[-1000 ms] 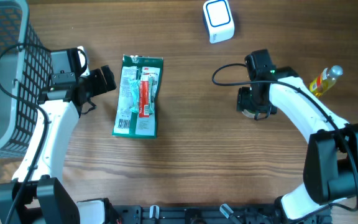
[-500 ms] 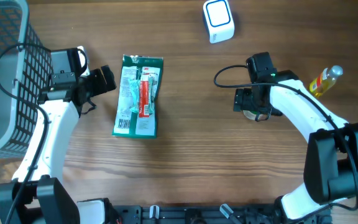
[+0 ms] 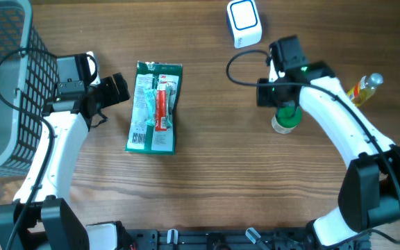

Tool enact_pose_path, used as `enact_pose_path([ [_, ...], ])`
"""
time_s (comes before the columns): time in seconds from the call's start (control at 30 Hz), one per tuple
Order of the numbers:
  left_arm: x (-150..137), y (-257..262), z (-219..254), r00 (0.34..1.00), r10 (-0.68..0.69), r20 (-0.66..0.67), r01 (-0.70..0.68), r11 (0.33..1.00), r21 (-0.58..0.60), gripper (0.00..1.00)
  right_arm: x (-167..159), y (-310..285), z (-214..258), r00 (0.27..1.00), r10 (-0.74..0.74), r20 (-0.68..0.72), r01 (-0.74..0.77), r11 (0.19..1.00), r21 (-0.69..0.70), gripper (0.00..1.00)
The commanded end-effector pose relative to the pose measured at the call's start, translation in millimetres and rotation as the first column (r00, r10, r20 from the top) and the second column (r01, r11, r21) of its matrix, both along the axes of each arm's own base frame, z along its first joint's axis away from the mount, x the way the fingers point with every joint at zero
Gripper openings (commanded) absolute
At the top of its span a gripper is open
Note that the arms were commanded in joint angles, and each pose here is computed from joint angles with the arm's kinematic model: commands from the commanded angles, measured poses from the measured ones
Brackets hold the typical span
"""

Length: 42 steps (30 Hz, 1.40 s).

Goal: Scan the item barcode
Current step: 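Carry the jar right with the right gripper and set it down, then reach the right gripper to the red tube on the gloves pack and grasp it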

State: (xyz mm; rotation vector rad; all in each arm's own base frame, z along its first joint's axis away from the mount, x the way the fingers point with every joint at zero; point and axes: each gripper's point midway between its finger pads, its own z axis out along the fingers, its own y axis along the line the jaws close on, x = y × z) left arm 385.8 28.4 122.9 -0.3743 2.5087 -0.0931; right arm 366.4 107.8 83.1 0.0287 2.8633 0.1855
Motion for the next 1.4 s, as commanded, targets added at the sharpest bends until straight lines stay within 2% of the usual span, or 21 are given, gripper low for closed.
enact_pose_path([
  [0.0, 2.4, 0.4, 3.7, 1.0, -0.014, 0.012, 0.014, 1.0, 0.001, 1.0, -15.0, -18.2, -28.2, 0.996, -0.079, -0.036, 0.076, 0.994, -0.083, 0.04],
  [0.17, 2.4, 0.6, 3.7, 1.0, -0.014, 0.012, 0.014, 1.0, 0.001, 1.0, -28.4, -81.4, -31.4, 0.981, -0.191, -0.025, 0.169, 0.916, -0.363, 0.04],
  [0.27, 2.4, 0.4, 3.7, 1.0, -0.014, 0.012, 0.014, 1.0, 0.001, 1.0, -37.5, -114.2, -29.6, 0.964, -0.261, -0.048, 0.217, 0.879, -0.425, 0.05],
  [0.37, 2.4, 0.6, 3.7, 1.0, -0.014, 0.012, 0.014, 1.0, 0.001, 1.0, -39.5, -131.9, -30.0, 0.948, -0.313, -0.054, 0.262, 0.867, -0.423, 0.06],
  [0.43, 2.4, 0.4, 3.7, 1.0, -0.014, 0.012, 0.014, 1.0, 0.001, 1.0, -37.4, -125.8, -32.5, 0.949, -0.309, -0.065, 0.263, 0.888, -0.377, 0.07],
  [0.53, 2.4, 0.6, 3.7, 1.0, -0.014, 0.012, 0.014, 1.0, 0.001, 1.0, -29.1, -92.5, -37.3, 0.961, -0.263, -0.091, 0.239, 0.947, -0.213, 0.08],
  [0.57, 2.4, 0.6, 3.7, 1.0, -0.014, 0.012, 0.014, 1.0, 0.001, 1.0, -25.1, -63.6, -38.0, 0.976, -0.189, -0.108, 0.18, 0.98, -0.09, 0.1],
  [0.63, 2.4, 0.4, 3.7, 1.0, -0.014, 0.012, 0.014, 1.0, 0.001, 1.0, -17.1, -10.9, -32.3, 0.993, -0.078, -0.088, 0.086, 0.992, 0.093, 0.14],
  [0.7, 2.4, 0.4, 3.7, 1.0, -0.014, 0.012, 0.014, 1.0, 0.001, 1.0, -11.0, 33.0, -23.3, 0.999, 0.016, -0.035, -0.009, 0.978, 0.209, 0.15],
  [0.73, 2.4, 0.4, 3.7, 1.0, -0.014, 0.012, 0.014, 1.0, 0.001, 1.0, -6.6, 73.1, -12.7, 0.997, 0.077, 0.028, -0.082, 0.953, 0.291, 0.19],
  [0.83, 2.4, 0.4, 3.7, 1.0, -0.014, 0.012, 0.014, 1.0, 0.001, 1.0, -5.7, 139.1, 6.2, 0.989, 0.085, 0.117, -0.124, 0.913, 0.389, 0.18],
  [0.9, 2.4, 0.4, 3.7, 1.0, -0.014, 0.012, 0.014, 1.0, 0.001, 1.0, -12.3, 182.1, 21.4, 0.976, 0.119, 0.185, -0.191, 0.875, 0.445, 0.22],
  [0.93, 2.4, 0.4, 3.7, 1.0, -0.014, 0.012, 0.014, 1.0, 0.001, 1.0, -16.0, 199.4, 28.7, 0.966, 0.138, 0.22, -0.228, 0.856, 0.464, 0.32],
  [0.97, 2.4, 0.4, 3.7, 1.0, -0.014, 0.012, 0.014, 1.0, 0.001, 1.0, -21.5, 220.0, 38.1, 0.948, 0.17, 0.27, -0.286, 0.83, 0.479, 0.62],
  [1.0, 2.4, 0.5, 3.7, 1.0, -0.014, 0.012, 0.014, 1.0, 0.001, 1.0, -27.5, 237.0, 45.0, 0.93, 0.195, 0.31, -0.331, 0.808, 0.486, 0.64],
  [1.07, 2.4, 0.5, 3.7, 1.0, -0.014, 0.012, 0.014, 1.0, 0.001, 1.0, -34.6, 259.1, 45.1, 0.929, 0.17, 0.327, -0.323, 0.803, 0.501, 0.5],
  [1.1, 2.4, 0.4, 3.7, 1.0, -0.014, 0.012, 0.014, 1.0, 0.001, 1.0, -37.4, 267.7, 35.2, 0.933, 0.162, 0.321, -0.311, 0.811, 0.495, 0.48],
  [1.2, 2.4, 0.4, 3.7, 1.0, -0.014, 0.012, 0.014, 1.0, 0.001, 1.0, -41.5, 280.4, 17.0, 0.929, 0.187, 0.318, -0.329, 0.809, 0.487, 0.51],
  [1.37, 2.4, 0.4, 3.7, 1.0, -0.014, 0.012, 0.014, 1.0, 0.001, 1.0, -37.3, 286.4, -15.4, 0.941, 0.179, 0.285, -0.304, 0.818, 0.488, 0.5],
])
